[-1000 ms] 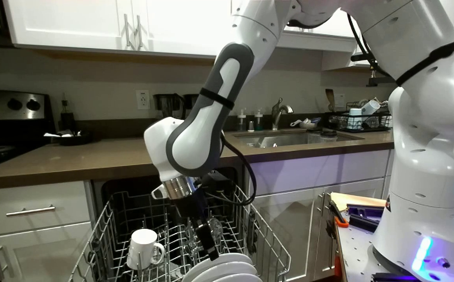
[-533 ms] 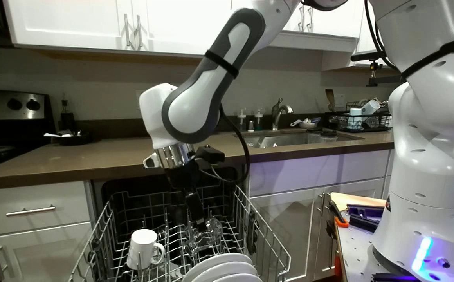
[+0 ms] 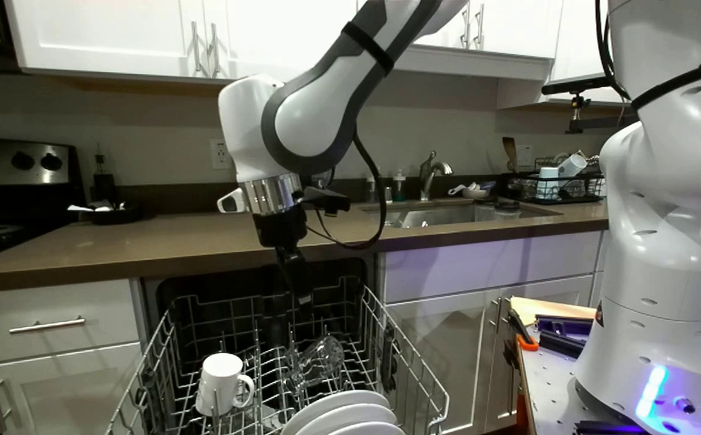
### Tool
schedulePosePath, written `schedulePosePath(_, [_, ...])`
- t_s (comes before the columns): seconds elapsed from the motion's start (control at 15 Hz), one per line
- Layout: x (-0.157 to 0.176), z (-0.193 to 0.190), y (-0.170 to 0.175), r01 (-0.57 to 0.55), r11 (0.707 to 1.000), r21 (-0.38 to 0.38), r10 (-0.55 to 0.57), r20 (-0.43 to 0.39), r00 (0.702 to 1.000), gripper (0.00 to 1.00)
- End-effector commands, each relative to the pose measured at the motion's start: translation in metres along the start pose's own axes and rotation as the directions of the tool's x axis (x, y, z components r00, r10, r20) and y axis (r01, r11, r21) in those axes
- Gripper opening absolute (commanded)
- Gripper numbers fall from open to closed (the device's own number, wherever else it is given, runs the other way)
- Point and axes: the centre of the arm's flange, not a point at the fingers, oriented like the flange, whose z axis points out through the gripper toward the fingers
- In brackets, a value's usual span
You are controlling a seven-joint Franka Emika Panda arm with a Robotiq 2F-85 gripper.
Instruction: Put the plate in the dishwasher
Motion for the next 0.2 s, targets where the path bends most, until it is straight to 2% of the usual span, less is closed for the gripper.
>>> schedulePosePath(0.0, [-0.0015, -0.0032, -0.0004, 0.000, 1.000, -0.004, 0.000, -0.004, 1.000, 1.00])
schedulePosePath(0.13, [-0.0035, -0.0057, -0.0012, -0.001, 1.000, -0.007, 0.001, -0.006, 1.000, 1.00])
